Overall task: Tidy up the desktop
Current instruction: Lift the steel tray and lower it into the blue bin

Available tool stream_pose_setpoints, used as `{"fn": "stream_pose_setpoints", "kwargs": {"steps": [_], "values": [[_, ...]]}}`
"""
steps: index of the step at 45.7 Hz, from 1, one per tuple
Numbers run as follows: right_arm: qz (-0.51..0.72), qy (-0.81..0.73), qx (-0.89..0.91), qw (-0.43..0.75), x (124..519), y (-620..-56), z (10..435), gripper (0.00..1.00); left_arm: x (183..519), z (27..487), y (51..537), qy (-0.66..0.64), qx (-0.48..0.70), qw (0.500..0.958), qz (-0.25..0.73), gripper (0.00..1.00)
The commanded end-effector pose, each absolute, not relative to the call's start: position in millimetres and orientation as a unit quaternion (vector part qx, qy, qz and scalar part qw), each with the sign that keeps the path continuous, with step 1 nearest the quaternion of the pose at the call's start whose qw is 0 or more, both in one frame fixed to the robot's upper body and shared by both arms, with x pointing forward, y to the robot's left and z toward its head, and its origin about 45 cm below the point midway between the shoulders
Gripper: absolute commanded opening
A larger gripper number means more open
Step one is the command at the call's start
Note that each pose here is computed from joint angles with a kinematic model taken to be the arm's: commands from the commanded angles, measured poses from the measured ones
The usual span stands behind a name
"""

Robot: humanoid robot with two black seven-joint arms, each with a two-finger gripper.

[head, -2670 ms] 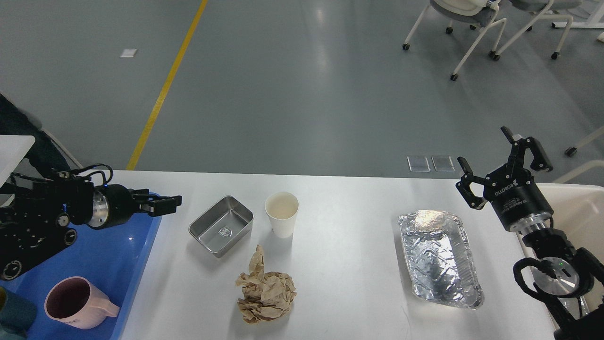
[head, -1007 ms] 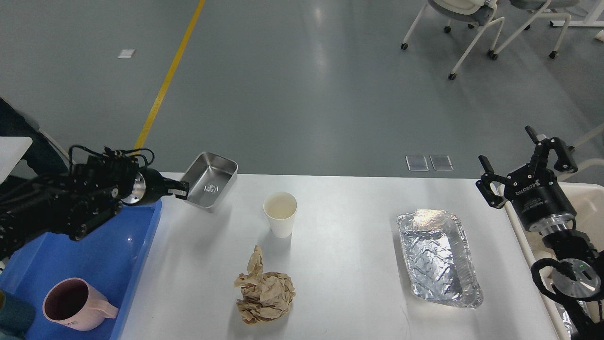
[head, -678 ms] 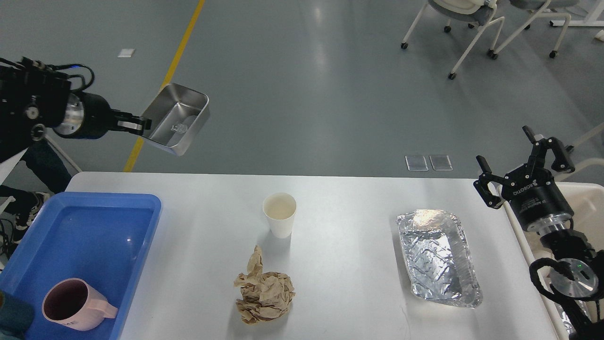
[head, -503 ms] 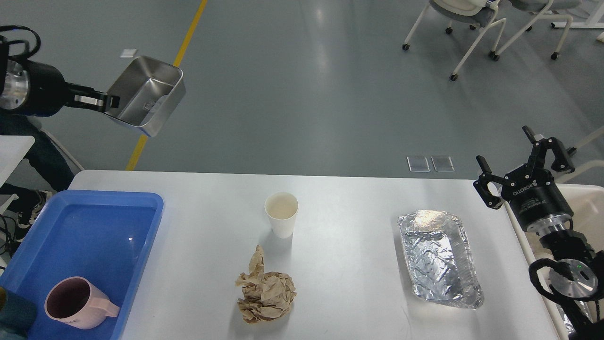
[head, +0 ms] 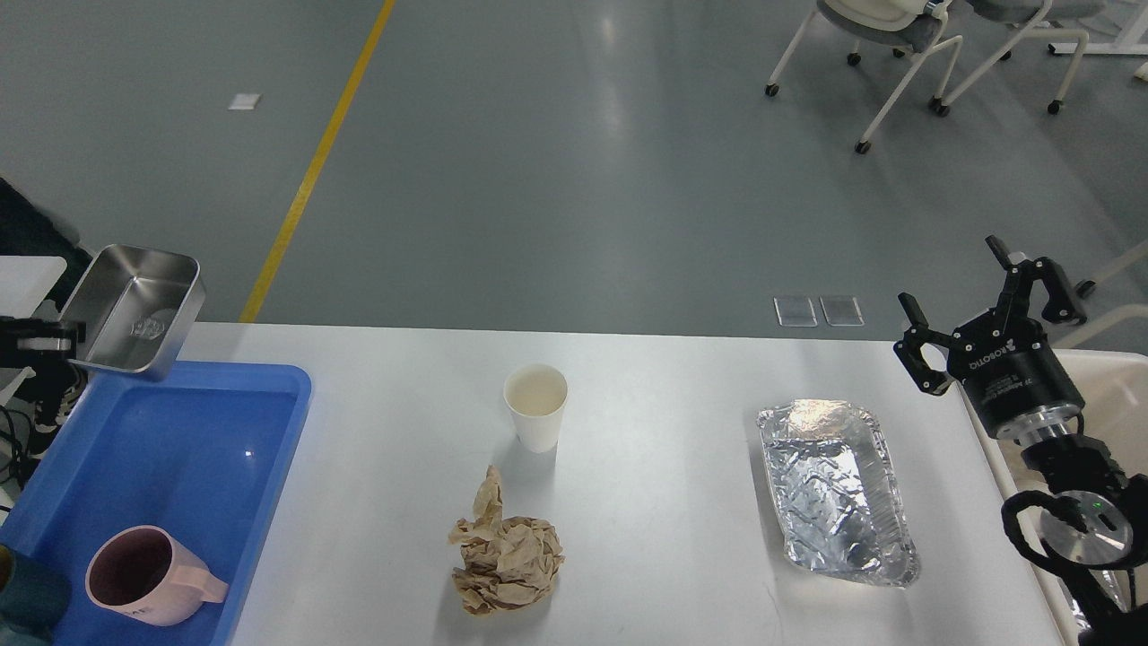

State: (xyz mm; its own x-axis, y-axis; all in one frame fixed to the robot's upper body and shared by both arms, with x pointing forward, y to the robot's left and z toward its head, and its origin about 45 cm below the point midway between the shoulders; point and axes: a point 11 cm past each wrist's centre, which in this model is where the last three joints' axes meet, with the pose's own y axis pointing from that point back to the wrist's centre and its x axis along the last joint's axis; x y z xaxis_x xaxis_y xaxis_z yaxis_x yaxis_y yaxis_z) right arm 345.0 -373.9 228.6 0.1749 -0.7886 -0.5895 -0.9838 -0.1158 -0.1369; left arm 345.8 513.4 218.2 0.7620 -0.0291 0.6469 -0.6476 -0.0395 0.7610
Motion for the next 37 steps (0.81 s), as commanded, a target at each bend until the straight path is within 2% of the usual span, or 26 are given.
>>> {"fn": "stream_pose_setpoints", "kwargs": {"steps": [1, 9, 12, 14, 17, 18, 21, 23, 29, 37], "values": [[0.191, 0.613, -0.722, 0.256, 345, -373, 228, 1.00, 320, 171, 525, -0.223, 0.691, 0.641, 0.247, 0.02], [0.191, 0.613, -0.722, 0.256, 345, -373, 228, 1.00, 302, 128, 533, -0.193, 0.699, 0.634, 0.267, 0.03], [0.191, 0.613, -0.723, 0.255, 344, -374, 228, 1.00, 304, 119, 526, -0.189, 0.696, 0.638, 0.269, 0.13], [0.190, 0.612, -0.723, 0.256, 345, -373, 229, 1.00, 308, 115, 518, -0.191, 0.689, 0.644, 0.271, 0.27], [0.190, 0.612, -0.724, 0.255, 344, -373, 229, 1.00, 311, 111, 510, -0.190, 0.680, 0.650, 0.282, 0.60], [0.190, 0.613, -0.723, 0.255, 344, -374, 228, 1.00, 311, 110, 509, -0.188, 0.677, 0.651, 0.287, 0.69], [0.191, 0.613, -0.723, 0.255, 344, -374, 228, 1.00, 312, 109, 507, -0.179, 0.669, 0.655, 0.304, 0.86], [0.191, 0.613, -0.723, 0.255, 344, -374, 228, 1.00, 313, 110, 506, -0.172, 0.663, 0.658, 0.314, 0.93], [0.191, 0.614, -0.723, 0.253, 343, -374, 227, 1.00, 325, 122, 501, -0.165, 0.635, 0.670, 0.347, 0.97], [0.192, 0.614, -0.722, 0.254, 343, -374, 226, 1.00, 370, 186, 501, -0.084, 0.482, 0.710, 0.506, 0.97]]}}
